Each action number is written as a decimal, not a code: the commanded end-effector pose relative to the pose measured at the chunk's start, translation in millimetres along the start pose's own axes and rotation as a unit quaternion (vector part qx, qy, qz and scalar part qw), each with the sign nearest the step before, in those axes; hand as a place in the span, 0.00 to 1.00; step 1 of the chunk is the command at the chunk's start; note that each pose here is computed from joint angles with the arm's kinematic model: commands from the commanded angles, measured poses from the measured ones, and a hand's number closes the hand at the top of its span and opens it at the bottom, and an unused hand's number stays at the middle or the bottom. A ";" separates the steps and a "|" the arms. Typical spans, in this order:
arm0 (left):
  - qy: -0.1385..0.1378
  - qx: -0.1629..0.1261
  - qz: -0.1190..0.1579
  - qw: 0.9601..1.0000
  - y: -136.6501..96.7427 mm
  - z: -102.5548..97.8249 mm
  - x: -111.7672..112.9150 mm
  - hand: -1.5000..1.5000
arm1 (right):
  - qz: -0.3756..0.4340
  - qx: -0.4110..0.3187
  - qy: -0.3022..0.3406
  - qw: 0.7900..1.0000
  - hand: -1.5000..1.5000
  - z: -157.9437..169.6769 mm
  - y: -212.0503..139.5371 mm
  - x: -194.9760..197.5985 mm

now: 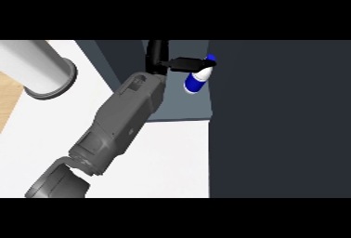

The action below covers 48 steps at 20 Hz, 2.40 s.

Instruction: Pick up the bottled water, place it into the cabinet and close the cabinet

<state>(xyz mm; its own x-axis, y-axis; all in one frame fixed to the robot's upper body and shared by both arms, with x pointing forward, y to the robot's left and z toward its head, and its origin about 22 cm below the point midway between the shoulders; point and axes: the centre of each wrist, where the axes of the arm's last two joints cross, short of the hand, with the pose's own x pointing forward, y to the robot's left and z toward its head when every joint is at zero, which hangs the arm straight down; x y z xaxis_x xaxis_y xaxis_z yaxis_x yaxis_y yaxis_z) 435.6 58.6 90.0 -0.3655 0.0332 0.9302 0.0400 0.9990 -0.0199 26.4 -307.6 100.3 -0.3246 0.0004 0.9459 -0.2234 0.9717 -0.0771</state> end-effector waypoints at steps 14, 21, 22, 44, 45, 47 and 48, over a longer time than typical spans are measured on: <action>0.021 -0.062 0.101 0.993 -15.7 89.9 -6.5 0.00 | 0.007 -0.005 -0.016 1.000 0.00 -13.9 11.4 20.5; 0.026 -0.084 0.140 0.986 2.7 131.0 14.2 0.00 | 0.009 -0.005 -0.006 1.000 0.00 -16.1 20.3 32.5; 0.028 -0.073 0.132 0.988 18.9 133.5 4.2 0.00 | 0.017 0.008 -0.005 1.000 0.00 -15.2 19.3 37.9; 0.026 -0.044 0.135 0.990 103.7 240.2 49.1 0.00 | -0.054 0.239 0.044 0.969 1.00 -47.5 72.8 47.0; 0.024 -0.044 0.139 0.989 110.7 251.8 48.1 0.00 | -0.051 0.243 0.040 0.968 1.00 -50.2 73.7 37.4; 0.018 -0.032 0.142 0.989 112.1 253.2 43.1 0.00 | -0.058 0.245 0.030 0.967 1.00 -55.2 85.0 39.7; 0.027 -0.037 0.138 0.989 111.7 256.3 48.9 0.00 | -0.055 0.258 0.034 0.964 1.00 -55.3 88.6 41.2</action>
<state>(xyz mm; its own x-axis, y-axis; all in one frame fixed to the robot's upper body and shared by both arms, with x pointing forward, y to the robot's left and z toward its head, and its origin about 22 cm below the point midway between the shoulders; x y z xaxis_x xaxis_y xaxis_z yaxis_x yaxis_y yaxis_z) 194.0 171.5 38.6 -0.2845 0.3037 0.9093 0.2061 0.9457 -0.2514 51.4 -218.8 102.2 -0.0799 -0.1780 0.9808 -0.6792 0.7299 0.0771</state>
